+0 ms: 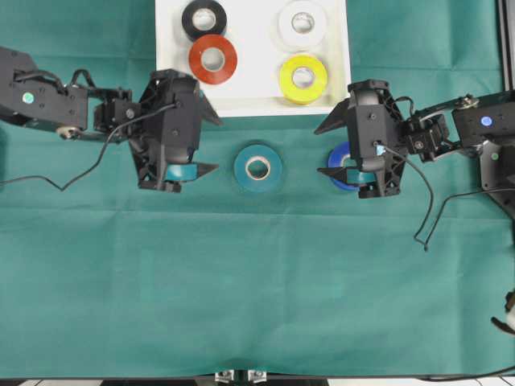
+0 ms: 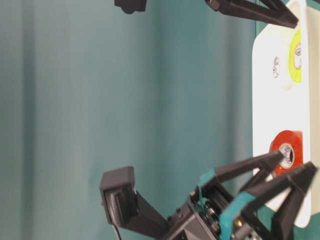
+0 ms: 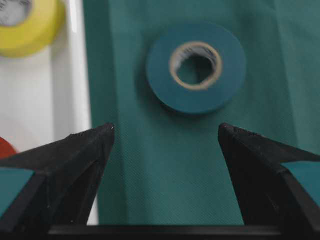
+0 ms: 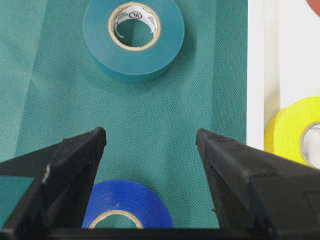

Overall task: Put the tape alternately from left to right into the white case.
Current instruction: 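Release the white roll and withdraw the left gripper over the teal roll, then lower the right gripper into the blue roll's hole and grip it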

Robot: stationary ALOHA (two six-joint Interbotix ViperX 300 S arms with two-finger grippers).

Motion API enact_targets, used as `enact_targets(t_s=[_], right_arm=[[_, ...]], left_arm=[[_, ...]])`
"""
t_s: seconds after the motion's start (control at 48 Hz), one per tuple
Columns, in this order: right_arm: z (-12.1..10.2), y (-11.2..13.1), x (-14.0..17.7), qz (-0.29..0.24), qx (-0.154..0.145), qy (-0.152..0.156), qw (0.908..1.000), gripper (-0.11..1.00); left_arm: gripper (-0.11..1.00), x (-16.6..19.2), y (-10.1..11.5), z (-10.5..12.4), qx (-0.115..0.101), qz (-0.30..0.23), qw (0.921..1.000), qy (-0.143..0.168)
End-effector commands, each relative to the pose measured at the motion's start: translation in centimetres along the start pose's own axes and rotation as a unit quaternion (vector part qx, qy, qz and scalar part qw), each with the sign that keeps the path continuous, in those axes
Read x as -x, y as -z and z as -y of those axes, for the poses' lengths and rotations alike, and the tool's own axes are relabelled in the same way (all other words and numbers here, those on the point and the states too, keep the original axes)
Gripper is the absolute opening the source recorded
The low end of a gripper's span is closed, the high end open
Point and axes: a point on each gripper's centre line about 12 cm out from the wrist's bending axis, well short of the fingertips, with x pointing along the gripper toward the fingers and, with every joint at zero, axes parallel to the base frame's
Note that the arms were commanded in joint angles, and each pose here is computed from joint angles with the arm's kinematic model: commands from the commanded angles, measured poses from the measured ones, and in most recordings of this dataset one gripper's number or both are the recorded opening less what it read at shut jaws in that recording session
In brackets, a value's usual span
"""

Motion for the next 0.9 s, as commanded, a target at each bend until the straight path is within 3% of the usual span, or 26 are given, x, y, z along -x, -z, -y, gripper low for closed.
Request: enact_targets(t_s=[0.0, 0.25, 0.876], right_arm=[[-0.15, -0.49, 0.17, 0.010, 0.000, -0.003, 0.9999, 0.80], [-0.15, -0.42, 0.17, 0.009, 0.000, -0.003, 1.0000, 0.80], [-0.08, 0.40, 0.21, -0.003, -0.001, -0.001, 1.0000, 0.80]], left_arm=[[0.83, 0.69, -0.15, 0.43, 0.001, 0.008, 1.0000, 0.003], [0.83, 0.70, 0.24, 1.28, 0.020, 0.003, 0.9997, 0.013], [0.83, 0.70, 0.36, 1.30, 0.020, 0.001, 0.9997, 0.013]])
